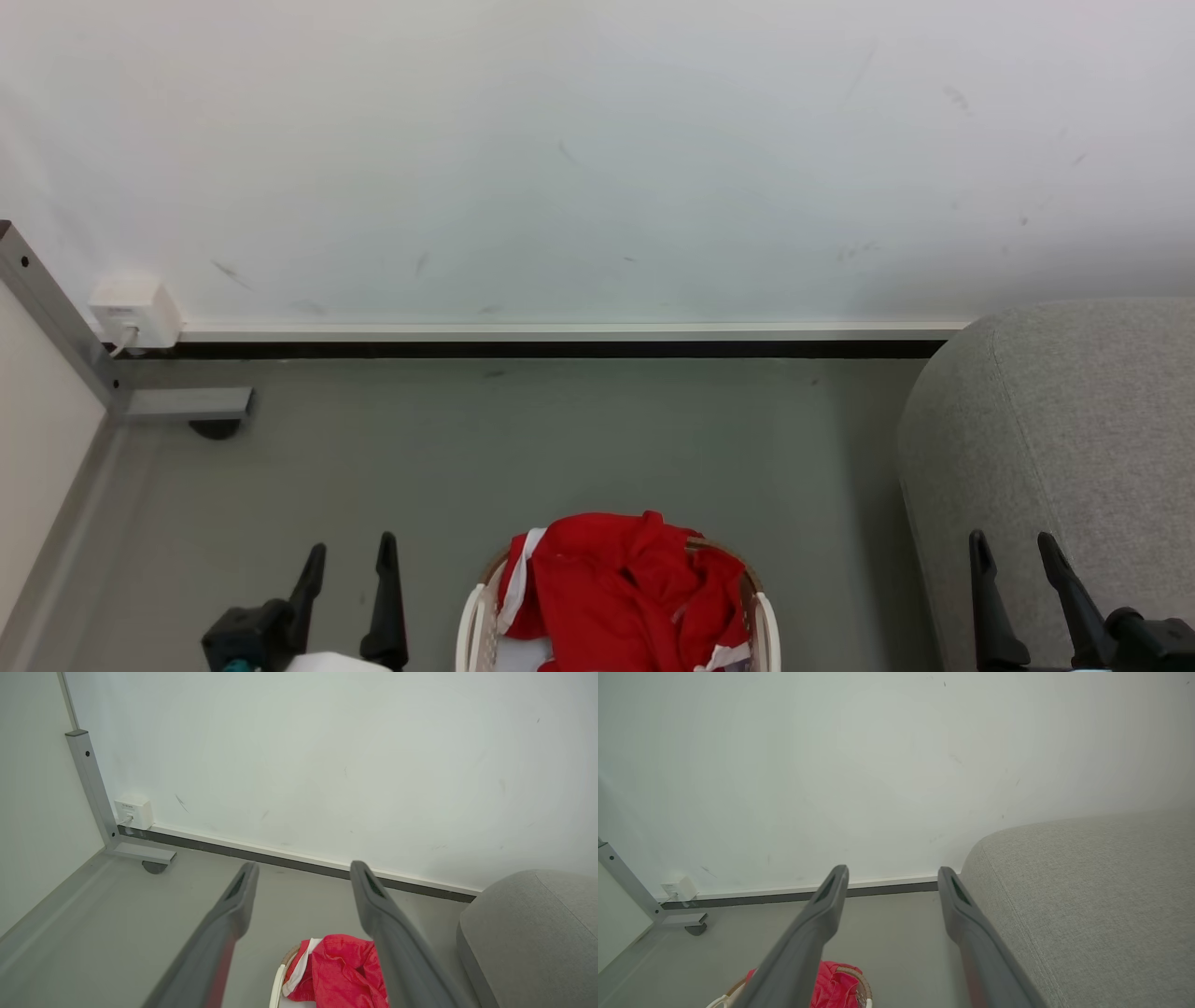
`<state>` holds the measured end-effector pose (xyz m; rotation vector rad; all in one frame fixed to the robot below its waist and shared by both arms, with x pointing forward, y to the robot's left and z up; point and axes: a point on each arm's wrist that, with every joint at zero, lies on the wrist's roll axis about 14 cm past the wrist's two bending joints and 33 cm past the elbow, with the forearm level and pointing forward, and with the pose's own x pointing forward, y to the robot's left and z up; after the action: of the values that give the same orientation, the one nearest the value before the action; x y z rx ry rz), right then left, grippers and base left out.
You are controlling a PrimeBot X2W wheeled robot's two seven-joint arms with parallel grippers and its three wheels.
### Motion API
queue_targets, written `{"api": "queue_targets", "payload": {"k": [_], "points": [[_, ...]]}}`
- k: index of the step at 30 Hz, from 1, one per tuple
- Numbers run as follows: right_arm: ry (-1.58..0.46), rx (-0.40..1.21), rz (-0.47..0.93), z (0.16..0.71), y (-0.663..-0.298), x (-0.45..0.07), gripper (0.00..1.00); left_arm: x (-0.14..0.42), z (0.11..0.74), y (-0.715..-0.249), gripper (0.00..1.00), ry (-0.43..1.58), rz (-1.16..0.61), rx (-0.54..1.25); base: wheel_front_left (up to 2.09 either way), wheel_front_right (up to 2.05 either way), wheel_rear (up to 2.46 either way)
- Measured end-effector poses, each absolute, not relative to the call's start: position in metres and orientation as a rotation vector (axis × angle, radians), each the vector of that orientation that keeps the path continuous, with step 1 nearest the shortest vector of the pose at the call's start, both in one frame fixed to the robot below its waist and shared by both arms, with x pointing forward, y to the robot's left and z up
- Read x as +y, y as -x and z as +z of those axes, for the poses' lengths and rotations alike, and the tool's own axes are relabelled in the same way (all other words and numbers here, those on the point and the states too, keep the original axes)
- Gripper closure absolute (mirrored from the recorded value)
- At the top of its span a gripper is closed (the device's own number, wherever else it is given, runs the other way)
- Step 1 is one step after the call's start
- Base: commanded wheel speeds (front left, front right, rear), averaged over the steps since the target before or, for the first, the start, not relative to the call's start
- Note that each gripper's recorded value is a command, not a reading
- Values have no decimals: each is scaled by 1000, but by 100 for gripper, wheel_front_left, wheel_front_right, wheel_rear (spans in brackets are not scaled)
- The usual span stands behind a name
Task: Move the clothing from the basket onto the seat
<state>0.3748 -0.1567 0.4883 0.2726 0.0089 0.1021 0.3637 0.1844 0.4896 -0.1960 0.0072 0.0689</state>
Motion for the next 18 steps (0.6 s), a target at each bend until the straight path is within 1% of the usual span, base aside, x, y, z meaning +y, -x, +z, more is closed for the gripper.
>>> {"api": "queue_targets", "payload": {"k": [18], "points": [[-202, 49, 131, 471, -369, -148, 0, 181, 481, -359, 0, 61, 46, 15, 0, 0, 0]]}}
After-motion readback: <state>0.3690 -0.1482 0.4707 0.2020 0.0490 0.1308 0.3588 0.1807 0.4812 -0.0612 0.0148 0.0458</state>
